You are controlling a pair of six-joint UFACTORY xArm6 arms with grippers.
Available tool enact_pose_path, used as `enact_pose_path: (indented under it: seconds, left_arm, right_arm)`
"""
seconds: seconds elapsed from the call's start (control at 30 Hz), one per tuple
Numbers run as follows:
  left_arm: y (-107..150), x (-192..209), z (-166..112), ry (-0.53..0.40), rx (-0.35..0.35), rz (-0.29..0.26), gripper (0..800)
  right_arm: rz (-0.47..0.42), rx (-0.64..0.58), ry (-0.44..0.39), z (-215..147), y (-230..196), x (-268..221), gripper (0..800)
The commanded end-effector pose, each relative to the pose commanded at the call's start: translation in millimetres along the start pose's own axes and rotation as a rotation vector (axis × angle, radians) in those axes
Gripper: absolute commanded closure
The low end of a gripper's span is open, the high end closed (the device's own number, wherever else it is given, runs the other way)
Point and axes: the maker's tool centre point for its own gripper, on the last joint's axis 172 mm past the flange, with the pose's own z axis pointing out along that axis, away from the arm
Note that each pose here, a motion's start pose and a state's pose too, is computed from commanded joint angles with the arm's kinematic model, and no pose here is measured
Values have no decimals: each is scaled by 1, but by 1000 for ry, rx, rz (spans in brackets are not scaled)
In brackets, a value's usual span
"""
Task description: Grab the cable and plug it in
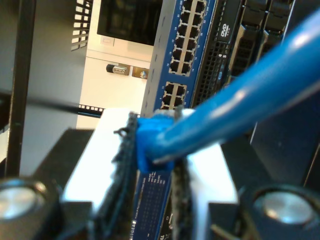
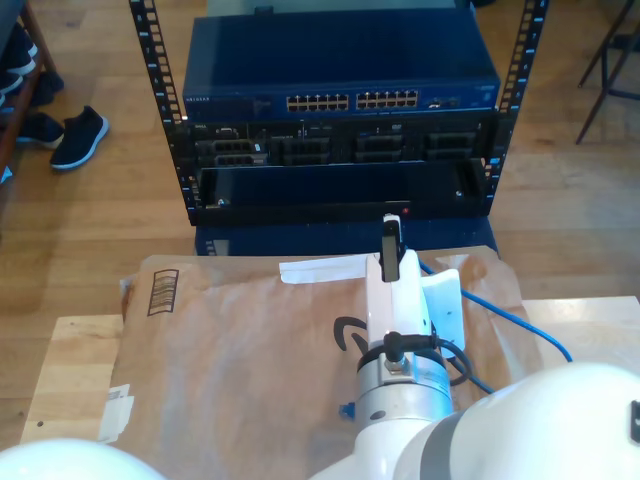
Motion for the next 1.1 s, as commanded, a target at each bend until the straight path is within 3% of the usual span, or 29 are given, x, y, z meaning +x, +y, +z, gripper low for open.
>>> enact_pose_path:
  seconds: [0.13, 0.3, 0.4, 0.5, 0.7, 0.77, 0.87, 0.97, 1.1]
  left_arm:
    - [0, 0, 0, 0, 0, 0, 0]
    - [0, 0, 0, 0, -1, -1, 0]
    - [0, 0, 0, 0, -1, -1, 0]
    - [0, 0, 0, 0, 0, 0, 0]
    - [0, 0, 0, -2, -1, -1, 0]
    - [0, 1, -1, 1, -1, -2, 0]
    - [0, 0, 0, -2, 0, 0, 0]
    - [0, 0, 0, -2, 0, 0, 0]
    - [0, 0, 0, -2, 0, 0, 0]
  right_arm:
    - [35, -8, 11, -2, 12, 5, 800]
    - [26, -24, 55, 9, 22, 26, 800]
    - [-9, -12, 37, 13, 25, 30, 800]
    - [25, -7, 60, 24, 26, 44, 800]
    - [60, 35, -49, 47, 10, 38, 800]
    - [70, -40, -96, 51, 22, 45, 800]
    - [117, -85, -57, 67, 37, 72, 800]
    - [105, -65, -135, 70, 28, 52, 800]
    - [121, -117, -142, 77, 36, 52, 799]
